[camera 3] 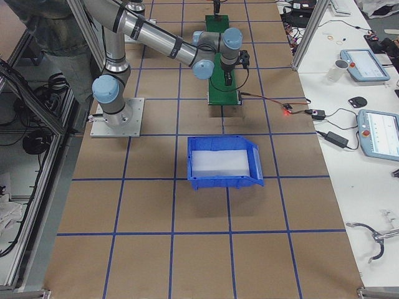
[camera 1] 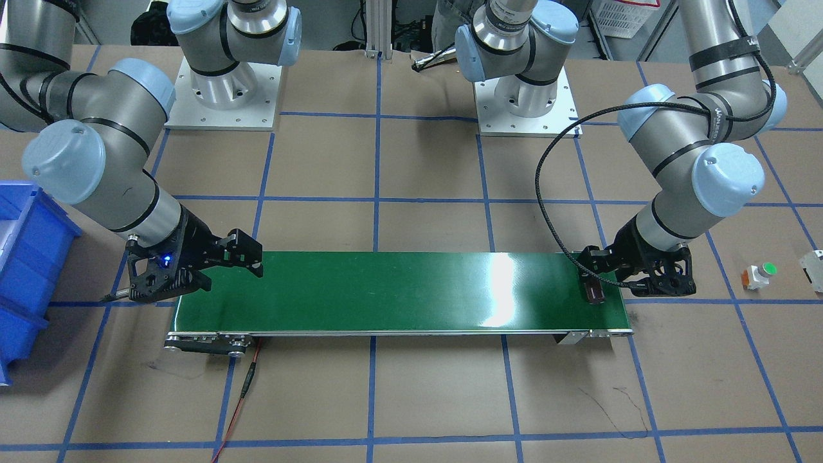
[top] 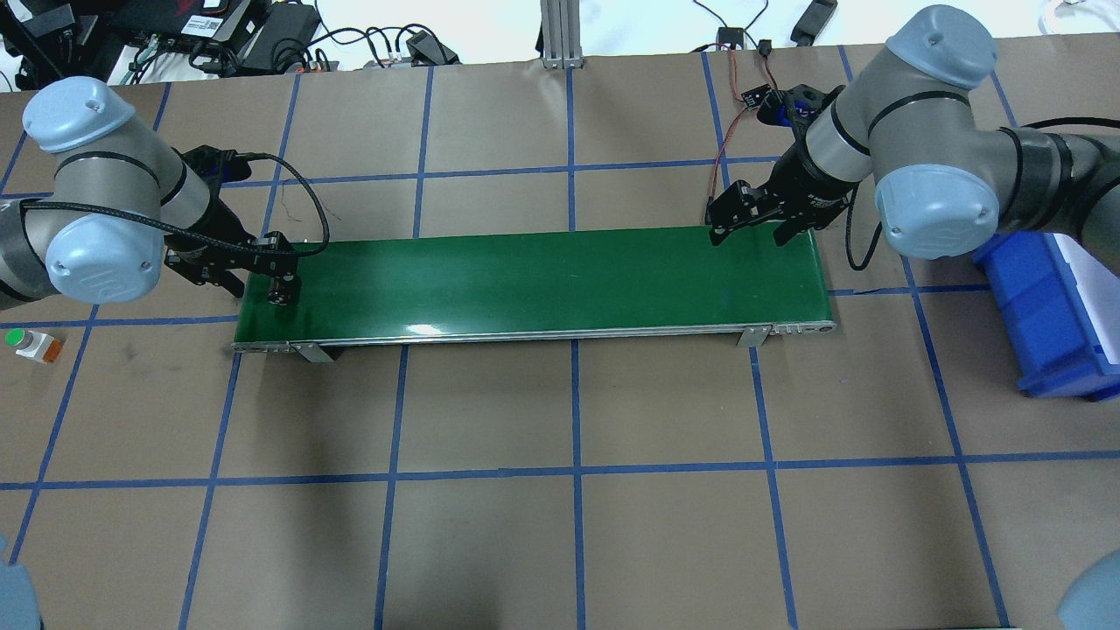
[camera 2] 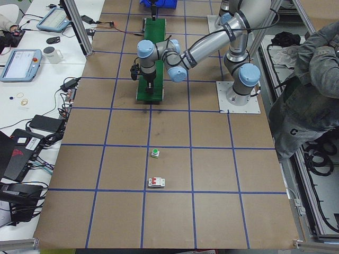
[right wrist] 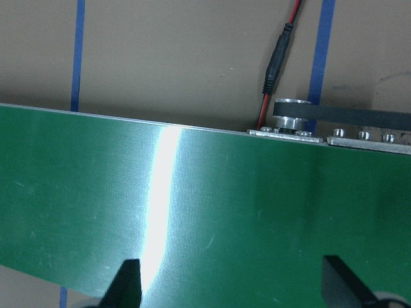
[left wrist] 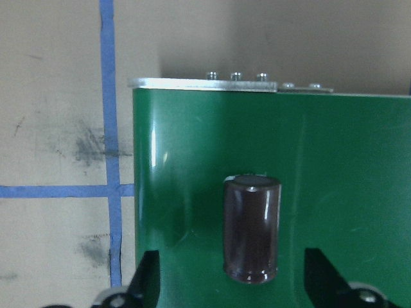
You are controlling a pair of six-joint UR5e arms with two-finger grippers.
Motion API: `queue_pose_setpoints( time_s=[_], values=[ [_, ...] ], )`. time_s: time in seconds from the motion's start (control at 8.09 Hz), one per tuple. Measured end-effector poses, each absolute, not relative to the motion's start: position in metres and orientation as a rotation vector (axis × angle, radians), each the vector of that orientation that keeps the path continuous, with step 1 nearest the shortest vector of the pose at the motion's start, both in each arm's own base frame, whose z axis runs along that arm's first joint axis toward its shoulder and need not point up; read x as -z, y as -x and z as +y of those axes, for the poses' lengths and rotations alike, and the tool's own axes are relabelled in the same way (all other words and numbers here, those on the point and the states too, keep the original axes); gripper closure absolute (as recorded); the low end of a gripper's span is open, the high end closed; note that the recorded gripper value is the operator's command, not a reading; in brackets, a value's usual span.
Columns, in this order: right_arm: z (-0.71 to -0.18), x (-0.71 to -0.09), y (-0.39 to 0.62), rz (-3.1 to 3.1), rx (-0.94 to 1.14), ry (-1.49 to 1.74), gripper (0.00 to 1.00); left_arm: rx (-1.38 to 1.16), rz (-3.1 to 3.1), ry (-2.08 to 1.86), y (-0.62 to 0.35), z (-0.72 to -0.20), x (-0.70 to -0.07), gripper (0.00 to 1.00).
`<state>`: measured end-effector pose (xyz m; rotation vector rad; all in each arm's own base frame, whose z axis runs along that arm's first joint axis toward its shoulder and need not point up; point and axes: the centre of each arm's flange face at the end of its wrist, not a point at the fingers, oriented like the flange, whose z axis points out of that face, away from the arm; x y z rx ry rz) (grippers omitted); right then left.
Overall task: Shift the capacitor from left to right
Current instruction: 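Carry the capacitor with the left gripper over the conveyor's near end, then open the left gripper to set the capacitor on the belt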
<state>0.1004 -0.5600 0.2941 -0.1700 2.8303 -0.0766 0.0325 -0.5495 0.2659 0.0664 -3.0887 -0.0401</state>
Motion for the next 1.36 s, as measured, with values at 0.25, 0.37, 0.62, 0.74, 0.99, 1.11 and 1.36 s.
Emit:
queue_pose_setpoints(
  time_s=[0.25,0.37,0.62,0.74,0.99,1.11,1.36],
  values=[
    [-0.560,-0.294,-0.100,2.831,0.076,0.170,0.00,0.008,-3.101,-0.062,-0.032,-0.547,-0.280,0.00],
    [-0.560,-0.294,-0.100,2.831,0.076,0.172,0.00,-0.017,-3.115,-0.050,-0.032,-0.545,-0.289,0.00],
    [-0.560,-0.293,-0.099,2.842,0.073,0.185,0.00,-0.120,-3.164,0.037,-0.031,-0.534,-0.327,0.00],
    [-0.560,-0.292,-0.098,2.856,0.069,0.191,0.00,-0.168,-3.220,0.064,-0.034,-0.527,-0.349,0.00],
    [-0.559,-0.291,-0.098,2.854,0.066,0.184,0.00,-0.232,-3.295,0.087,-0.035,-0.514,-0.379,0.00],
    [-0.559,-0.290,-0.100,2.840,0.065,0.176,0.00,-0.261,-3.307,0.090,-0.033,-0.509,-0.389,0.00],
    [-0.558,-0.289,-0.105,2.798,0.062,0.155,0.00,-0.318,-3.315,0.106,-0.018,-0.508,-0.418,0.00]
  ],
)
